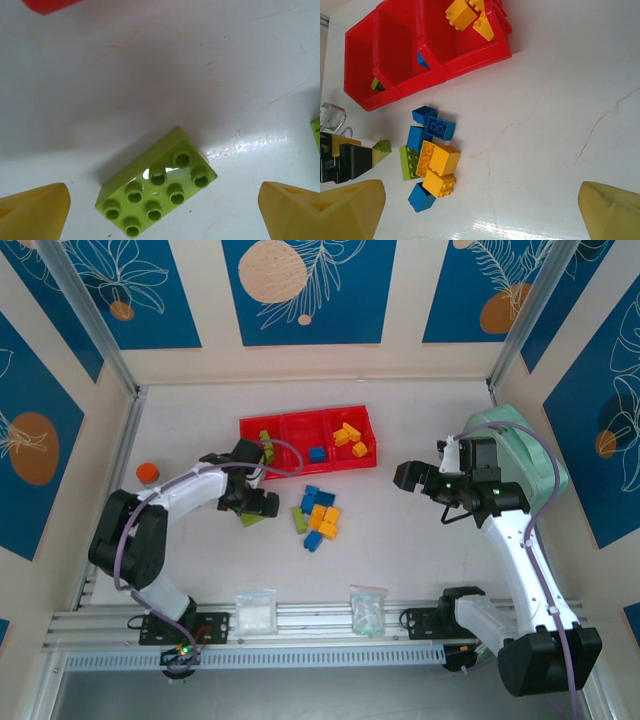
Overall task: Sort the legos into containers by color
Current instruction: Pick up the lego from the center of the table.
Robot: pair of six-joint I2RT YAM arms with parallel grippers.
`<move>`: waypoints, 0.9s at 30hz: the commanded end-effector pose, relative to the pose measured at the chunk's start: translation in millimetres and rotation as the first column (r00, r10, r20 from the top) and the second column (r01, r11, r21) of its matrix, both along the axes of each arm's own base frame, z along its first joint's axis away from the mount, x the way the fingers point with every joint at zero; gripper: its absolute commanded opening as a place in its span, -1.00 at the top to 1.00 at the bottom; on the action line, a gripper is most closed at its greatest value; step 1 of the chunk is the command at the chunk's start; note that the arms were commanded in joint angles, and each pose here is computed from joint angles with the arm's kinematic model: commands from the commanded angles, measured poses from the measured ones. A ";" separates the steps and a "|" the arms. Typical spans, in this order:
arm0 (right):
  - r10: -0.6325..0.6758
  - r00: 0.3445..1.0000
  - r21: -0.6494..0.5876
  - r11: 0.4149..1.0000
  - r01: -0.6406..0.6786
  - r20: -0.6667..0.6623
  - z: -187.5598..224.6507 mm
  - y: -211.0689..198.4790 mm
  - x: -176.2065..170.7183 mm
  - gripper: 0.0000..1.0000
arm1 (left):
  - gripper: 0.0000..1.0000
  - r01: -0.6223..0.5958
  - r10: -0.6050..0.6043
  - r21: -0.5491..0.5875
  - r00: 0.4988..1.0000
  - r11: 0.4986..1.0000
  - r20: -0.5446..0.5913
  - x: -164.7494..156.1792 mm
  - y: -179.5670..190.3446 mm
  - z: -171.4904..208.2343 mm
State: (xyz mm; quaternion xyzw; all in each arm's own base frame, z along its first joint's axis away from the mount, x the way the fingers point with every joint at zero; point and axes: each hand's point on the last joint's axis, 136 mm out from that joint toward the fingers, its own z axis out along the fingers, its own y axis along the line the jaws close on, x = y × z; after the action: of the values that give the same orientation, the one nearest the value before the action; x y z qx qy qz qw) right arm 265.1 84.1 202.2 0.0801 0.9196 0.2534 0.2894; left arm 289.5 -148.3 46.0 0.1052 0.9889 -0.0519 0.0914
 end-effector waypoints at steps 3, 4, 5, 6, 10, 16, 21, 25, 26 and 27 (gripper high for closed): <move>0.012 1.000 -0.008 1.000 -0.012 -0.005 -0.1 0.5 -5.7 -0.98 | -0.82 0.105 -0.106 -0.026 0.994 0.994 -0.034 -1.6 -18.0 -14.9; 0.013 1.000 -0.009 1.000 -0.013 -0.004 -0.1 0.7 -5.8 -0.98 | -0.79 0.109 -0.110 -0.029 0.993 0.994 -0.041 -2.5 -18.9 -17.3; 0.013 1.000 -0.007 1.000 -0.013 -0.006 -0.3 0.9 -5.7 -0.98 | -0.75 0.116 -0.118 -0.035 0.992 0.993 -0.050 -4.4 -20.2 -20.8; 0.013 1.000 -0.008 1.000 -0.013 -0.004 -0.1 0.8 -5.5 -0.98 | -0.72 0.122 -0.124 -0.039 0.991 0.992 -0.055 -5.6 -21.7 -22.8; 0.014 1.000 -0.008 1.000 -0.014 -0.007 -0.6 1.1 -5.3 -0.98 | -0.61 0.133 -0.136 -0.042 0.988 0.990 -0.075 -12.0 -22.7 -27.6; 0.012 1.000 -0.009 1.000 -0.012 -0.007 -0.9 0.8 -4.8 -0.98 | -0.45 0.123 -0.129 -0.050 0.984 0.991 -0.120 -33.0 -22.2 -32.5; 0.016 1.000 -0.008 1.000 -0.016 -0.010 -2.3 1.5 -3.5 -0.98 | -0.33 0.123 -0.127 -0.031 0.978 0.992 -0.163 -52.0 -20.4 -36.8; 0.017 1.000 -0.005 1.000 -0.017 -0.011 -2.5 1.9 -2.6 -0.98 | -0.24 0.135 -0.136 -0.020 0.975 0.991 -0.175 -59.2 -21.7 -36.2; 0.017 1.000 -0.004 1.000 -0.017 -0.013 -3.1 2.1 -3.0 -0.98 | -0.22 0.138 -0.139 -0.021 0.975 0.990 -0.175 -59.9 -23.0 -35.4; 0.018 1.000 -0.005 1.000 -0.018 -0.014 -3.6 2.2 -3.2 -0.98 | -0.19 0.138 -0.139 -0.020 0.975 0.990 -0.174 -60.0 -23.9 -34.2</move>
State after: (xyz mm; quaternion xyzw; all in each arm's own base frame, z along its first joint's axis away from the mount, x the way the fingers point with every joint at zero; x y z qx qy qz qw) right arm 265.1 84.1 202.3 0.0800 0.9195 0.2534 0.2896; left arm 269.7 -168.3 19.2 0.1635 0.9825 -0.0546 0.0703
